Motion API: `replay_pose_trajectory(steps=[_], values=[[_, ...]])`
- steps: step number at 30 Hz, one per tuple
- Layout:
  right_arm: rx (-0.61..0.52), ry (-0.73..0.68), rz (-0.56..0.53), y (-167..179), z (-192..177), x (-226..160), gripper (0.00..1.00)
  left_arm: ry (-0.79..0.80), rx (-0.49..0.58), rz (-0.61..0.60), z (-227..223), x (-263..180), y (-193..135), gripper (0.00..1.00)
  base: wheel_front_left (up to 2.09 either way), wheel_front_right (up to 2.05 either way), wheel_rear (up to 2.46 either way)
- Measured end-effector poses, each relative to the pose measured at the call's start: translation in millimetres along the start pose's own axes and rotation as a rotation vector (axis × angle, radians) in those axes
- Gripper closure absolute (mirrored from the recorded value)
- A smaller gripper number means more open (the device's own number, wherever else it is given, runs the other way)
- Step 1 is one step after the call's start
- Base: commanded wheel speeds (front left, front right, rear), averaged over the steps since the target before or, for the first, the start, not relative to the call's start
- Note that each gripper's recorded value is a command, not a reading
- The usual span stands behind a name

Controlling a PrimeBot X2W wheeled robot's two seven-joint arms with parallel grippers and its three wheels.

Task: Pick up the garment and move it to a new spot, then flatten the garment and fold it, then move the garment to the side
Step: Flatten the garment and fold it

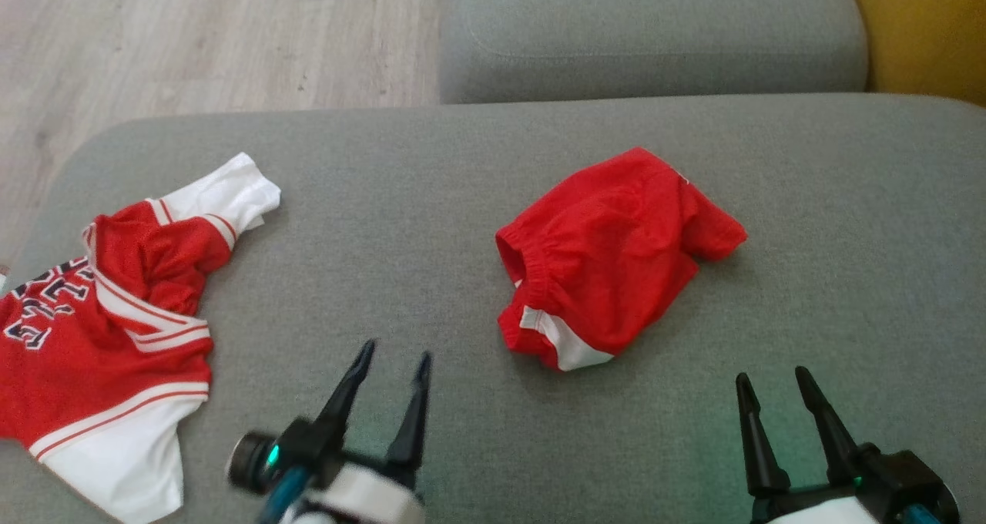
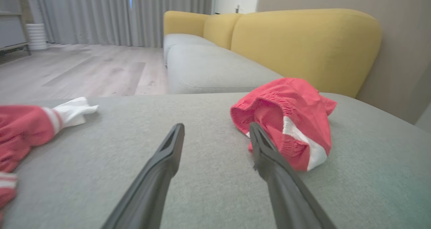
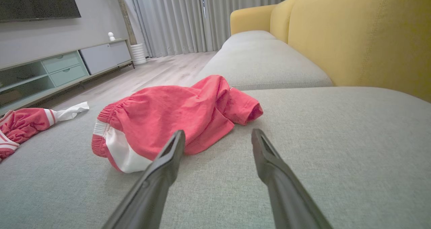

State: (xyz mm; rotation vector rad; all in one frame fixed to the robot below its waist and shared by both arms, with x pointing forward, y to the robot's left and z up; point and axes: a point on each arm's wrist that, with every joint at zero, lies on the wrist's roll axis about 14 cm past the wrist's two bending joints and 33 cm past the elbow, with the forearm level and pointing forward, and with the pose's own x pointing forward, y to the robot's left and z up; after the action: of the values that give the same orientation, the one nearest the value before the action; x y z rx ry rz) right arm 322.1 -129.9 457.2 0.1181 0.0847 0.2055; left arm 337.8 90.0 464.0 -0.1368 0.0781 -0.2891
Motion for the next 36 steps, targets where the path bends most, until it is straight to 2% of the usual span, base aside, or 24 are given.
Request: replay_pose_trajectory(steps=[7, 16, 24, 25, 26, 27, 28, 29, 36], values=[[0.000, 0.024, -0.017, -6, -7, 4, 0.00, 0.159, -0.002, -0.179, -16, 41, -38, 0.00, 0.00, 0.00, 0.00], [-0.003, 0.030, -0.045, -15, -8, 10, 0.00, 0.256, -0.018, -0.310, -24, 65, -71, 0.00, 0.00, 0.00, 0.00], [0.000, 0.039, -0.071, -21, -11, 4, 0.00, 0.321, -0.048, -0.354, -41, 63, -85, 0.00, 0.00, 0.00, 0.00], [0.000, 0.039, -0.074, -21, -11, 4, 0.00, 0.325, -0.047, -0.360, -43, 63, -86, 0.29, 0.00, 0.00, 0.00], [0.000, 0.039, -0.076, -22, -11, 3, 0.00, 0.318, -0.050, -0.364, -42, 64, -88, 0.54, 0.00, 0.00, 0.00], [0.000, 0.038, -0.078, -23, -11, 3, 0.00, 0.306, -0.054, -0.366, -40, 66, -89, 0.59, 0.00, 0.00, 0.00], [0.000, 0.037, -0.080, -23, -10, 3, 0.00, 0.302, -0.055, -0.370, -38, 69, -89, 0.88, 0.00, 0.00, 0.00], [0.000, 0.035, -0.081, -23, -10, 3, 0.00, 0.293, -0.056, -0.373, -36, 71, -90, 1.00, 0.00, 0.00, 0.00], [-0.001, 0.026, -0.091, -26, -7, 2, 0.00, 0.323, -0.054, -0.426, -44, 69, -104, 1.00, 0.00, 0.00, 0.00]])
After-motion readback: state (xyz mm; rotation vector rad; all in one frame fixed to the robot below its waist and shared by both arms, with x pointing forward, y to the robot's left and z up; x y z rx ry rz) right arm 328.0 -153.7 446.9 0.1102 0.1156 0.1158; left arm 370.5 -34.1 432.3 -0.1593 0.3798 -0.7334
